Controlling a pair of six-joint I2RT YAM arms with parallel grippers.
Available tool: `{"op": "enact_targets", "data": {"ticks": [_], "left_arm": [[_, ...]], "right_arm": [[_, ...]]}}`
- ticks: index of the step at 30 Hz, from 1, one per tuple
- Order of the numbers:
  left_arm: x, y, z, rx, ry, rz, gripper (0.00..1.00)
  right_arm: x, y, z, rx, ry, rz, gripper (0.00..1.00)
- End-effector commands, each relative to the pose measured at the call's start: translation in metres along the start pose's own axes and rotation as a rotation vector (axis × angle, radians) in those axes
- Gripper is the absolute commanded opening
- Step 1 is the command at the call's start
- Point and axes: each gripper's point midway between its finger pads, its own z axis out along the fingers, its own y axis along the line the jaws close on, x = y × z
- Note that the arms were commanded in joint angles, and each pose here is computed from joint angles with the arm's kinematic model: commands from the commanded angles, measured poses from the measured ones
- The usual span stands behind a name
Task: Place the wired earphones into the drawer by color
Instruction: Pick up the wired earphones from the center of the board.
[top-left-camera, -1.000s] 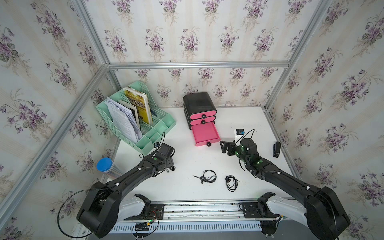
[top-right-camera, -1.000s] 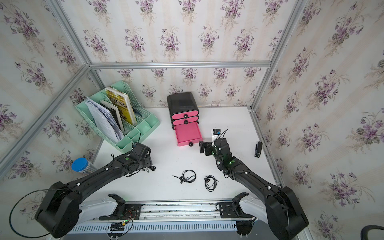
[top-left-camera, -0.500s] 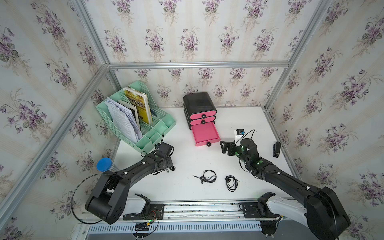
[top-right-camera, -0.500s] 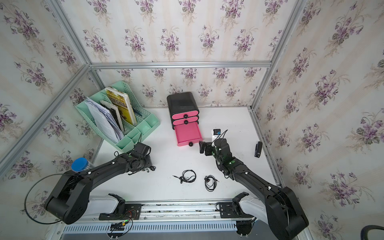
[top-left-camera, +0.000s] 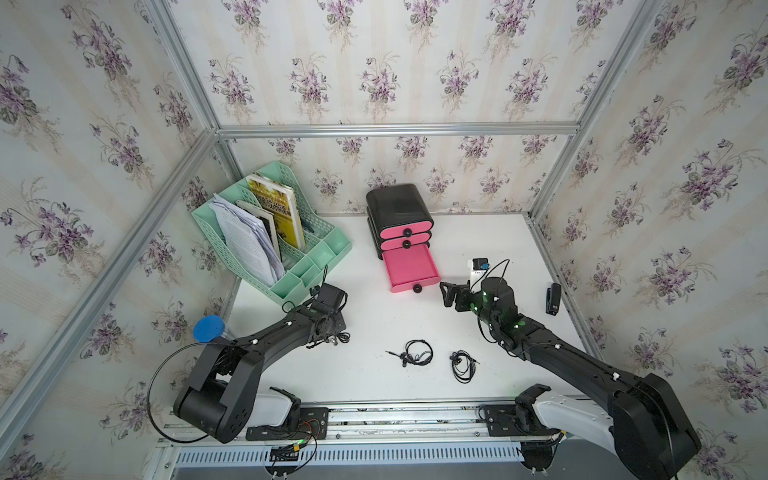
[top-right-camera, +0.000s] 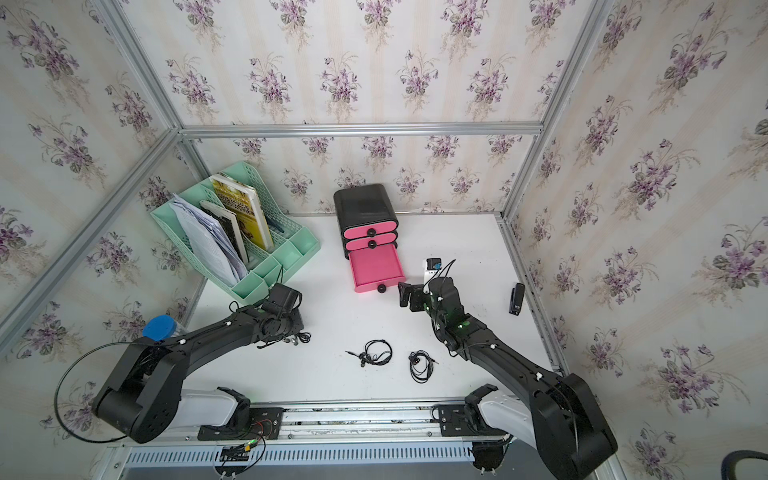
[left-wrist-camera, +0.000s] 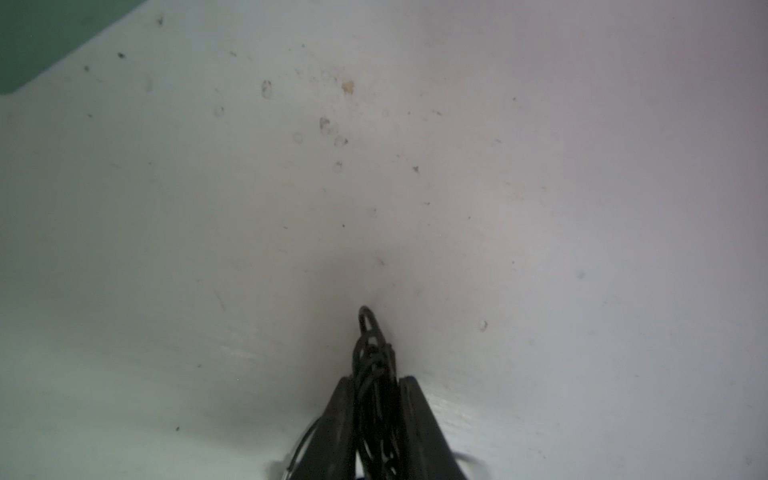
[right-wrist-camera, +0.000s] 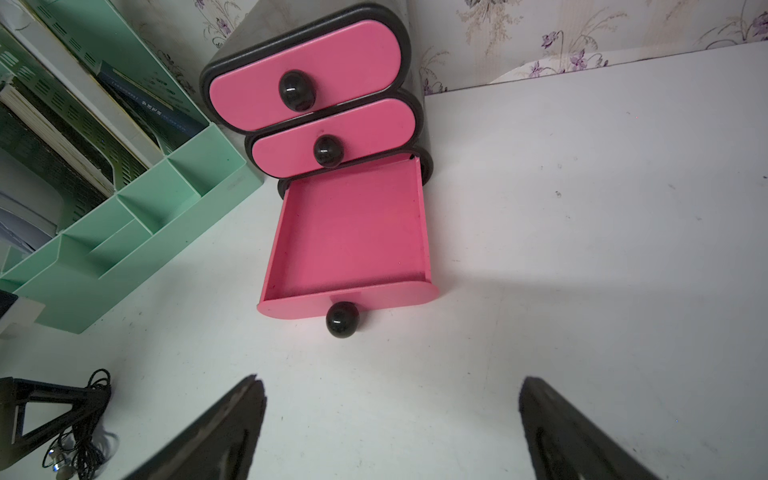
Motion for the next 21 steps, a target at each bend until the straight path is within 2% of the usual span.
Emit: {"op": "enact_targets", "data": {"ticks": [1,12,21], "left_arm": [[-0.004,0.000,-0.003,0.004,-0.017,-0.002,0.15],[-0.013,-0.010,-0.019,0.055,-0.038,0.005,0.02],[-0.039,-0.046,-0.074,0.265,-0.134,0.015,0.00]], "right_arm": [[-0.006,0.000,-0.001,0.003,-0.025,-0.006,1.00],[-0.009,0.000,-0.003,0.006,-0.037,-0.005,1.00],[-0.010,-0.001,-0.005,0.009,-0.046,-0.003,1.00]]}}
